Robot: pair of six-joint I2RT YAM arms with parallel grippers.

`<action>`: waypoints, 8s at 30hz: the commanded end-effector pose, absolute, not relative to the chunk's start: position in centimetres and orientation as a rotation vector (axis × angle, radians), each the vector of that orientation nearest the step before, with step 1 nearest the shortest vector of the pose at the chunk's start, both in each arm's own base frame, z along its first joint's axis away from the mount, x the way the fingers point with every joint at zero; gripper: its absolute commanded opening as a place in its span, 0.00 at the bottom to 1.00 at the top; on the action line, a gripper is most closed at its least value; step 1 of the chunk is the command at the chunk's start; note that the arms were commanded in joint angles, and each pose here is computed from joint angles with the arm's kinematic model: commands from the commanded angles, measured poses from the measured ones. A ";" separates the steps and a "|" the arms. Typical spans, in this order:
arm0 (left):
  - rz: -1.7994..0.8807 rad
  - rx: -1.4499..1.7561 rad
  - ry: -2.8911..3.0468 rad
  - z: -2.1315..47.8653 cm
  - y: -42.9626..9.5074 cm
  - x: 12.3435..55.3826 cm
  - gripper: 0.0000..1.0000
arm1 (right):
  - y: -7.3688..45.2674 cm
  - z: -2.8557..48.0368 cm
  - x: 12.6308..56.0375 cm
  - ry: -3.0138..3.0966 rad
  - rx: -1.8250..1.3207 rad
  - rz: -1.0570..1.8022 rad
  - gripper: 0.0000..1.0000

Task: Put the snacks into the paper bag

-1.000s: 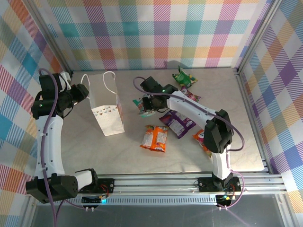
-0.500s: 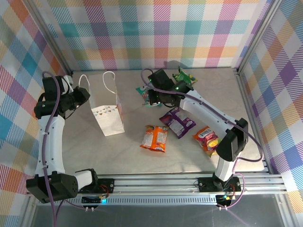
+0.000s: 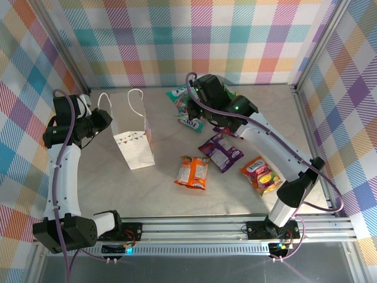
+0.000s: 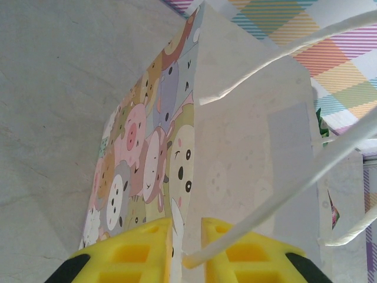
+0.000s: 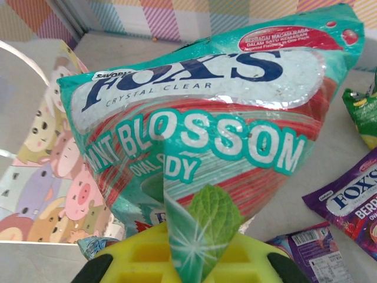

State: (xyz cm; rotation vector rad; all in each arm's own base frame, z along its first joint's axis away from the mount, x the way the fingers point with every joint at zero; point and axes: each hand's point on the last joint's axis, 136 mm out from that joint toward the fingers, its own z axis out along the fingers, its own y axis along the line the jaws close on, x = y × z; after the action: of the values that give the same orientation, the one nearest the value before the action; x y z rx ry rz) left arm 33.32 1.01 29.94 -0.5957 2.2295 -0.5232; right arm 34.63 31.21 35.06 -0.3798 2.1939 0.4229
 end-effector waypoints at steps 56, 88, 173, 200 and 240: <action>-0.712 -0.616 2.210 29.9 -0.8 33.5 0.19 | 48.8 50.7 23.4 1.584 -0.904 1.328 0.09; -0.725 -0.606 2.234 29.6 -1.0 33.6 0.19 | 50.5 44.2 28.9 1.764 -0.845 1.238 0.08; -0.598 -0.633 2.270 28.9 0.5 33.6 0.16 | 50.9 37.2 37.2 1.931 -0.650 1.065 0.06; -0.647 -0.652 2.268 28.2 0.1 33.9 0.16 | 50.8 31.8 34.8 2.100 -0.791 0.968 0.10; -0.681 -0.587 2.362 27.5 -1.8 34.7 0.24 | 47.6 38.1 28.2 2.079 -0.860 1.151 0.32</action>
State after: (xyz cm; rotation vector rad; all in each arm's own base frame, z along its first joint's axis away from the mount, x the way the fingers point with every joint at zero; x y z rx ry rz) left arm 34.79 -0.82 26.92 -0.6388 2.3244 -0.6721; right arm 29.98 47.94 35.46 -0.8484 2.1279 1.0601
